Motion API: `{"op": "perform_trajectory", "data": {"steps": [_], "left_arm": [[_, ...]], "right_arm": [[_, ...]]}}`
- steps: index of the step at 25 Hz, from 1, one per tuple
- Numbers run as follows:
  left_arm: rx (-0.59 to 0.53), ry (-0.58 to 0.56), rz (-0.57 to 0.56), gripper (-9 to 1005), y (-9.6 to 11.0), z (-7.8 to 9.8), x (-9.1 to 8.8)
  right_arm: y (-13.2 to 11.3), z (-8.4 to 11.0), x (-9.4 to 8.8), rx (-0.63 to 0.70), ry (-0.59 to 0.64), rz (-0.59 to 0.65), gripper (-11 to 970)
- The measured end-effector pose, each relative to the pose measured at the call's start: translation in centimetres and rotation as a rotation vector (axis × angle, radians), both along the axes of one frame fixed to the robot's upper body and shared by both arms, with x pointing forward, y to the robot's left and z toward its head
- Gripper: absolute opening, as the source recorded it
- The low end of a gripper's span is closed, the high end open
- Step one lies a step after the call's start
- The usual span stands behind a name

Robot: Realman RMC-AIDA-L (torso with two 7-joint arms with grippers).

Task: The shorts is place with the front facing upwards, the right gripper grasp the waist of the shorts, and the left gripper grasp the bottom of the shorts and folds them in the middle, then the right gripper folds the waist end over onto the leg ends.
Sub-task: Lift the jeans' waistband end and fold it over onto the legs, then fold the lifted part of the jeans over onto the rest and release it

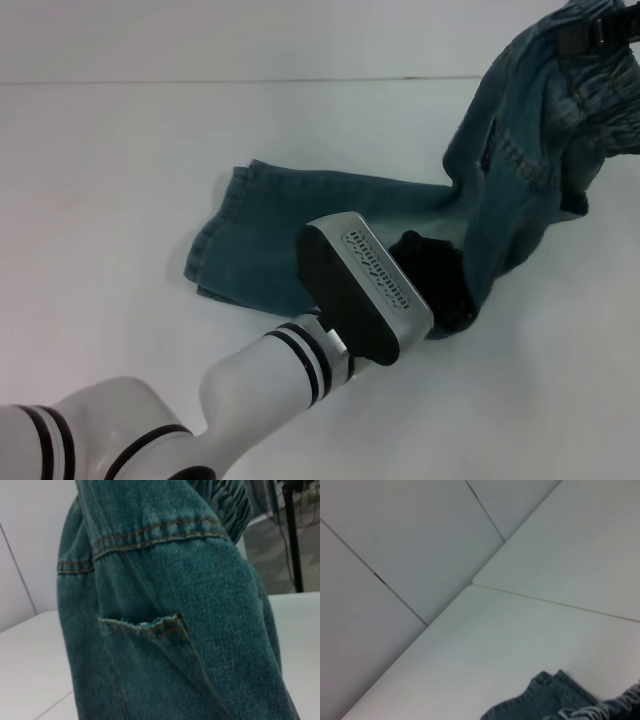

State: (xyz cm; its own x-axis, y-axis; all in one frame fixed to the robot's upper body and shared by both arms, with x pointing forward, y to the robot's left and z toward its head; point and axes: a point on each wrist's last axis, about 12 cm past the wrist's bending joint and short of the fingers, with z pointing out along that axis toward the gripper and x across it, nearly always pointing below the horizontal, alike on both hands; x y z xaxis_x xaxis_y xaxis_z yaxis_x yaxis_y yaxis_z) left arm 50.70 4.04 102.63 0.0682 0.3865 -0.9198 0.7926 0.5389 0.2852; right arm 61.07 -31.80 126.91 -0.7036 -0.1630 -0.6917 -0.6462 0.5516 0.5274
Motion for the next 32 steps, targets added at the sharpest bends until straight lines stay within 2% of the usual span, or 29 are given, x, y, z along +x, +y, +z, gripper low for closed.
{"op": "perform_trajectory", "data": {"steps": [10,16,19,24,32], "left_arm": [[-0.071,0.075,-0.075,0,-0.8,0.2,-1.0],[-0.099,0.104,-0.038,0,-0.3,0.1,-0.7],[-0.143,0.159,0.043,0,1.1,-0.5,0.2],[-0.222,0.179,0.122,-1,2.9,-0.9,0.4],[-0.415,0.226,0.271,-1,6.8,-0.9,1.8]], "right_arm": [[1.0,0.2,0.3,-0.02,0.001,0.033,146],[1.2,-0.1,0.3,-0.032,0.006,0.046,156],[1.2,-0.3,0.2,-0.043,0.012,0.05,161],[0.9,-0.6,0.1,-0.053,0.014,0.051,169],[1.0,-1.0,0.2,-0.058,0.006,0.057,182]]}}
